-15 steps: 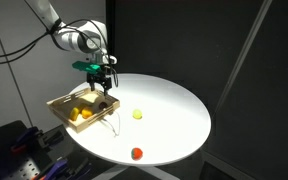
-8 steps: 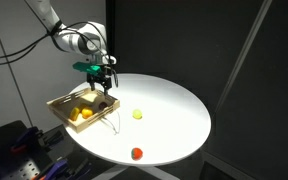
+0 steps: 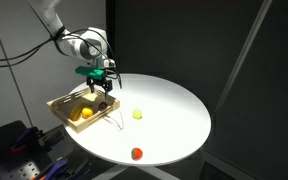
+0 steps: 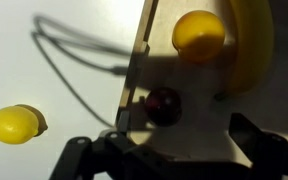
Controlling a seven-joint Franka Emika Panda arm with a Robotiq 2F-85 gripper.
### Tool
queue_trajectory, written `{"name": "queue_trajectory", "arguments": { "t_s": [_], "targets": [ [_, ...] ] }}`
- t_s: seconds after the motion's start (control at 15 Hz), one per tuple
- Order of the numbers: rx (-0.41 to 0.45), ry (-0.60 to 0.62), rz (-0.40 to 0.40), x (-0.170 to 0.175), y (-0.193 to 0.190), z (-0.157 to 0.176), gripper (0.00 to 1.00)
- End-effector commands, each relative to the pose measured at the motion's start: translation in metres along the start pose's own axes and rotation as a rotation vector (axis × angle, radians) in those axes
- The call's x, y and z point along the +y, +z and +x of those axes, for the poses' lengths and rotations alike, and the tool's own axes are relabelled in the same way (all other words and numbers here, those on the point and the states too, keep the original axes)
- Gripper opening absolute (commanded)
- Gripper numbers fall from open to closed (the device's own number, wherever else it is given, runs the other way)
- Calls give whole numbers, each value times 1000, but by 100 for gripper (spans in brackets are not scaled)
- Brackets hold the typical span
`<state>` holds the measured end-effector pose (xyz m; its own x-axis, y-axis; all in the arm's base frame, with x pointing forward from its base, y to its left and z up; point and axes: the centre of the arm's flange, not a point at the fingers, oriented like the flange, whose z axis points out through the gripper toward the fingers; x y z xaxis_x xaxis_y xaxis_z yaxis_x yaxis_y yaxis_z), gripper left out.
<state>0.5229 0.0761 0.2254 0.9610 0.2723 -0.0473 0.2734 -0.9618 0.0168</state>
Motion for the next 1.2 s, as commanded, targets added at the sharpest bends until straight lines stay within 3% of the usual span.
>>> {"name": "queue_trajectory", "arguments": {
  "t_s": [0.0,0.47,1.13],
  "targets": [
    [2,-62,20,3,6,14,100],
    [-1,-179,13,-2,14,30,100],
    [-21,-200,13,2,40,40,100]
  ]
}}
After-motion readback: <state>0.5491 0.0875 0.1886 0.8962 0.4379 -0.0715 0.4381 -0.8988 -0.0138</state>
